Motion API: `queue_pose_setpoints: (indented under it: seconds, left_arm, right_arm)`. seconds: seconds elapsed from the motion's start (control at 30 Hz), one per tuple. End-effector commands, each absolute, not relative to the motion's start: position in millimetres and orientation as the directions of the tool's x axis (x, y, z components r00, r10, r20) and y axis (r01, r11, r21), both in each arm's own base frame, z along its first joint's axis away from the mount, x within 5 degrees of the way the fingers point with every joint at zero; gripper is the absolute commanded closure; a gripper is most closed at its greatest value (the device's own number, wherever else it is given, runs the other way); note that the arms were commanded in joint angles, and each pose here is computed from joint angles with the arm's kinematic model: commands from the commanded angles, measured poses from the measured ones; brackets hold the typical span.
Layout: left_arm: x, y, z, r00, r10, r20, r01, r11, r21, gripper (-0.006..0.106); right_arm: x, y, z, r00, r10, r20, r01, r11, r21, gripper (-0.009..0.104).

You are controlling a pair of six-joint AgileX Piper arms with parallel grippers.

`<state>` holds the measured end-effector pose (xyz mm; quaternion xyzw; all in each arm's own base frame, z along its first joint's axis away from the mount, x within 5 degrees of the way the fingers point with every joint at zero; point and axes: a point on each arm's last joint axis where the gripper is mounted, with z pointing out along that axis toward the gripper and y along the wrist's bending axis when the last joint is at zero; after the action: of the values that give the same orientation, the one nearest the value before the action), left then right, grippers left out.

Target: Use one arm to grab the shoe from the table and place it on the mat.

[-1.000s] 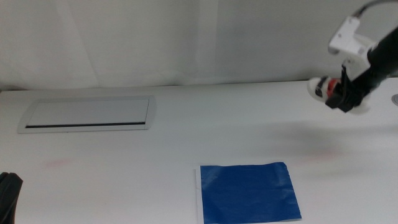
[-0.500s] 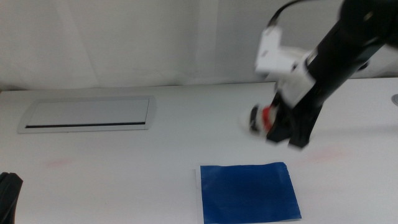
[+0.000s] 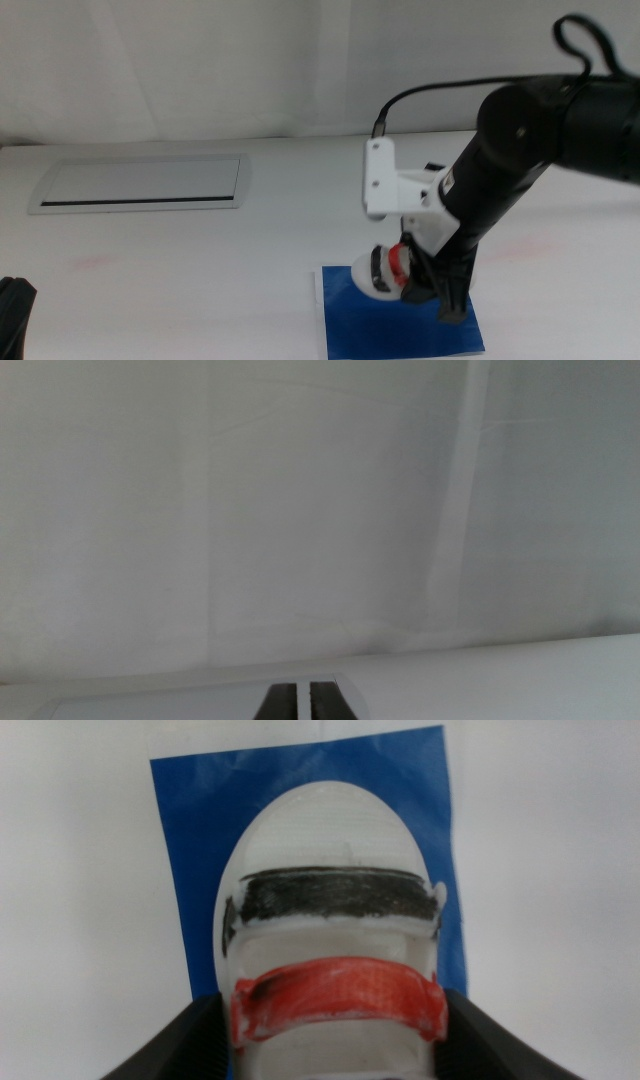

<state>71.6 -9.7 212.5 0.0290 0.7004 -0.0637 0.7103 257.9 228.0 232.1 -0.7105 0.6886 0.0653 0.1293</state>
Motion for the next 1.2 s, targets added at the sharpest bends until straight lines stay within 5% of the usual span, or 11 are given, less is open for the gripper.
queue_pose_setpoints:
  seconds: [0.0,0.77,1.0,1.17]
  left_arm:
    - [71,-10,201,-0.012,-0.059,-0.998,0.129,0.990,-0.060,0.103]
    - [71,-10,201,-0.012,-0.059,-0.998,0.129,0.990,-0.060,0.103]
    - [71,-10,201,-0.012,-0.059,-0.998,0.129,0.990,-0.060,0.103]
    - [71,-10,201,-0.012,-0.059,-0.998,0.129,0.990,-0.060,0.103]
  right_arm:
    - [256,232,219,0.078,-0.963,-0.259,-0.993,-0.051,-0.106,0.097]
    - [261,245,144,0.087,-0.980,-0.177,-0.996,-0.083,-0.031,0.097]
    - [262,246,139,0.011,-0.985,-0.174,-1.000,-0.009,-0.012,0.097]
    - [262,247,139,-0.008,-0.984,-0.180,-1.000,0.010,-0.009,0.079]
